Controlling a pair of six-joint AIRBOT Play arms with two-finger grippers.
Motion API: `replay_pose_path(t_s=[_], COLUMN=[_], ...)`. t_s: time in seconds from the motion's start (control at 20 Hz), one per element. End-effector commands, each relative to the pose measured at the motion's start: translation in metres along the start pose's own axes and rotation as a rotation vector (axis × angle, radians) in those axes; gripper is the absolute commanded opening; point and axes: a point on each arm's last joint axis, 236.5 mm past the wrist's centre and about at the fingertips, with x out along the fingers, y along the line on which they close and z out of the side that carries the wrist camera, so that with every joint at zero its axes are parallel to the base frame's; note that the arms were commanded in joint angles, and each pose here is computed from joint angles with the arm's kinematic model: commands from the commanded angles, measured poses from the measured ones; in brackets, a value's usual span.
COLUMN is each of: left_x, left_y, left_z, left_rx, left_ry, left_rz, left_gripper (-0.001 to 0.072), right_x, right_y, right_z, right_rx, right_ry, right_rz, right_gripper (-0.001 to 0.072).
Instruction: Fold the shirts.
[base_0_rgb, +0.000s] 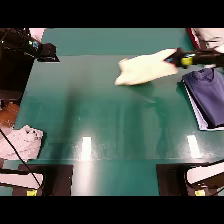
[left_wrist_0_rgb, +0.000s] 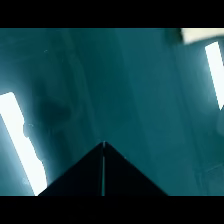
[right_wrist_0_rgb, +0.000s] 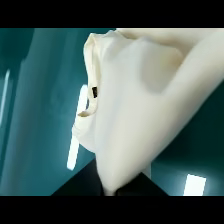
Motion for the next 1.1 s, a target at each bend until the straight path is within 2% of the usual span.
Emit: replay_pose_path(t_s=[0.0,0.2,0.35,0.75,0.9,1.05], left_x=[0.0,0.0,0.0,0.0,0.0,0.0], left_y=[0.0,0.0,0.0,0.0,0.0,0.0], left_z=[0.001,0.0,0.0,0.0,0.001,0.0], left_rx=[-0.014,-0.036,-0.036,-0.036,-0.036,-0.035], left_ry=[-0.003,-0.002,-0.002,-0.001,-0.003,-0.002], left_rz=[0.0,0.0,-0.001,-0.001,-0.001,-0.001], left_gripper=[0.0022,0.0022,0.0022,0.0022,0.0022,0.0022], right_x=[-0.104,-0.158,-0.178,-0.268,-0.287,-0.284], right_y=[-0.068,-0.112,-0.119,-0.043,-0.02,-0.028], right_z=[0.058,0.073,0.09,0.126,0.111,0.085], right_rx=[0.068,0.128,0.131,-0.037,-0.069,-0.039], right_ry=[-0.288,-0.396,-0.489,-0.762,-0.74,-0.629], right_rz=[-0.178,-0.249,-0.276,-0.332,-0.327,-0.349], right_gripper=[0.0012,0.0012,0.0013,0.0012,0.0012,0.0012])
